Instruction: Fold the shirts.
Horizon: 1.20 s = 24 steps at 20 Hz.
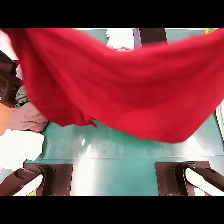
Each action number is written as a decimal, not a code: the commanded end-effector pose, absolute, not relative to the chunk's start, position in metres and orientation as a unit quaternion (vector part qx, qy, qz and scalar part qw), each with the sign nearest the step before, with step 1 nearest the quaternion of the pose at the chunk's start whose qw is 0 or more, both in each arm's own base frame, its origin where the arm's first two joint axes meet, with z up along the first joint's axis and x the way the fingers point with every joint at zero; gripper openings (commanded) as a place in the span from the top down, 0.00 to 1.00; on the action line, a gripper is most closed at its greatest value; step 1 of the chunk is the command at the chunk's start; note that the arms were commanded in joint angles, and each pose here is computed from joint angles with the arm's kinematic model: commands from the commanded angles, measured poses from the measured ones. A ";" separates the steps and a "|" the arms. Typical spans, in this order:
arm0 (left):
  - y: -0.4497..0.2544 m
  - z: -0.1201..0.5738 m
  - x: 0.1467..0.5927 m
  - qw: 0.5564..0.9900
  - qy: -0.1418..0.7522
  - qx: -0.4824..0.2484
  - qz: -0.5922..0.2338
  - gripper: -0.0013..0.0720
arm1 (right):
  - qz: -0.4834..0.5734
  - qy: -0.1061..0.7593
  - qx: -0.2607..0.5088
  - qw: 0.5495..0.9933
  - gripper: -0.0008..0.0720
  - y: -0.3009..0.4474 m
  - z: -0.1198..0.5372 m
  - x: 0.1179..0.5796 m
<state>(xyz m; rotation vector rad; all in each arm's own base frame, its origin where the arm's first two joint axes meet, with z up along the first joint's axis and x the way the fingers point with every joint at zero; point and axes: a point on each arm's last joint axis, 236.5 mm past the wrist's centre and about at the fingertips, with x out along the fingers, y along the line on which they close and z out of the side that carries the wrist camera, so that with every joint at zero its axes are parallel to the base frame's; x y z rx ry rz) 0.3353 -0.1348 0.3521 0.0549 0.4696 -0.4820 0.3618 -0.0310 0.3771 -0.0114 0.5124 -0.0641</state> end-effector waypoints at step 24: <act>-0.080 0.027 0.369 0.788 0.603 0.054 -0.111 0.33 | -0.019 0.630 0.066 0.773 0.38 -0.036 0.049 0.371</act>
